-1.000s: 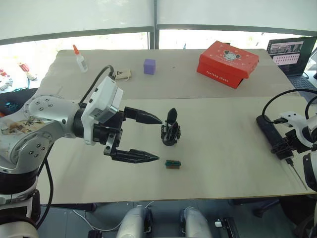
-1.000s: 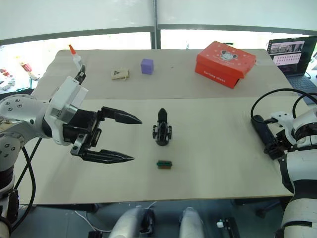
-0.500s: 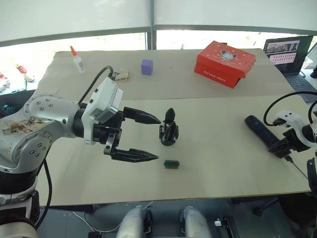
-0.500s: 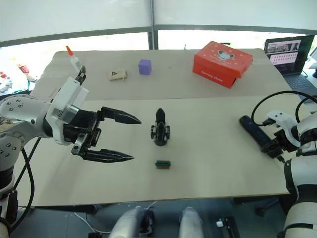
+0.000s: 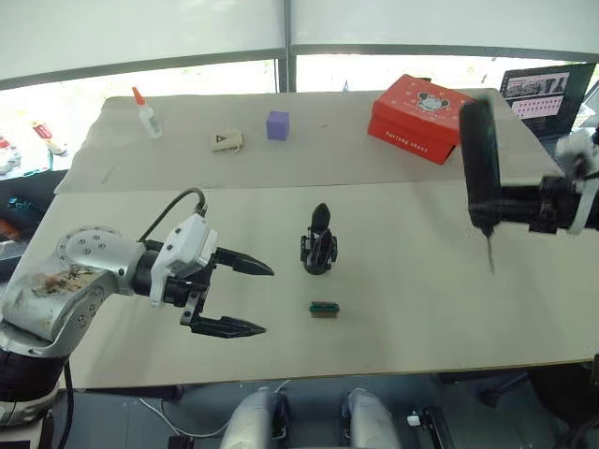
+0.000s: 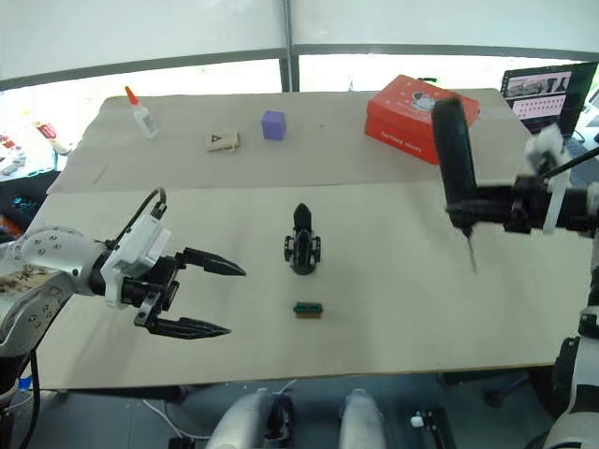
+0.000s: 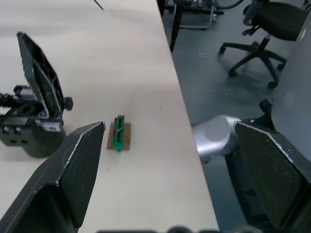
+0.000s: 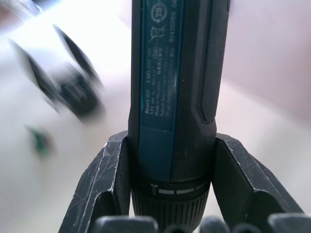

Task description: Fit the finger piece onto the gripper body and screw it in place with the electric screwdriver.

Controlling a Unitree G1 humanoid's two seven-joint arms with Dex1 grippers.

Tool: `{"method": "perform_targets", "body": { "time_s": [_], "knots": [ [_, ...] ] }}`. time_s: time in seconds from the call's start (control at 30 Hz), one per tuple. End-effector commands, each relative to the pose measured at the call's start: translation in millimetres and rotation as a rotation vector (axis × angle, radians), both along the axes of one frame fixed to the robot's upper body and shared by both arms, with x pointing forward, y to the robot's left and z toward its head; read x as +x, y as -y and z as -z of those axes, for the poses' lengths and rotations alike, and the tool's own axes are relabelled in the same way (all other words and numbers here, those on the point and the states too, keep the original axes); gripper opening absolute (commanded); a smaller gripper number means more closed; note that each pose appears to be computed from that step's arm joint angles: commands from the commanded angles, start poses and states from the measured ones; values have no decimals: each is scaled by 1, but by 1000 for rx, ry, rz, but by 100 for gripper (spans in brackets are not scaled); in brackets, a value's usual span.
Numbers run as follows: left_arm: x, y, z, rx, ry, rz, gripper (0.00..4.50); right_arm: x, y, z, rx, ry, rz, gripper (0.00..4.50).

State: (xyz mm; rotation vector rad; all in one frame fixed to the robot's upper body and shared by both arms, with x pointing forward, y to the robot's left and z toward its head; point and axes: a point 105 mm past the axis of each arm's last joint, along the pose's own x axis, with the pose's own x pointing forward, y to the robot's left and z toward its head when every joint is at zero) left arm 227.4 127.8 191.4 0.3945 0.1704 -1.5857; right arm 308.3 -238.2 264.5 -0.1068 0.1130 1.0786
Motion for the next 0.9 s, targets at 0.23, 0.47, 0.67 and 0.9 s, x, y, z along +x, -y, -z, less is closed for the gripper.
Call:
{"method": "perform_targets", "body": {
  "time_s": [0.23, 0.47, 0.67, 0.9],
  "knots": [
    [1, 5, 19, -8, 53, 9, 450, -79, -120, 4, 165, 155, -341, 192],
    [10, 16, 33, -44, 72, -44, 450, -86, -142, 23, 196, 346, -369, 192],
    [12, 19, 36, -55, 66, -62, 450, -71, -141, 33, 233, 353, -263, 192],
    [19, 18, 47, -54, 53, -82, 450, -66, -142, 34, 251, 346, -235, 192]
  ]
}}
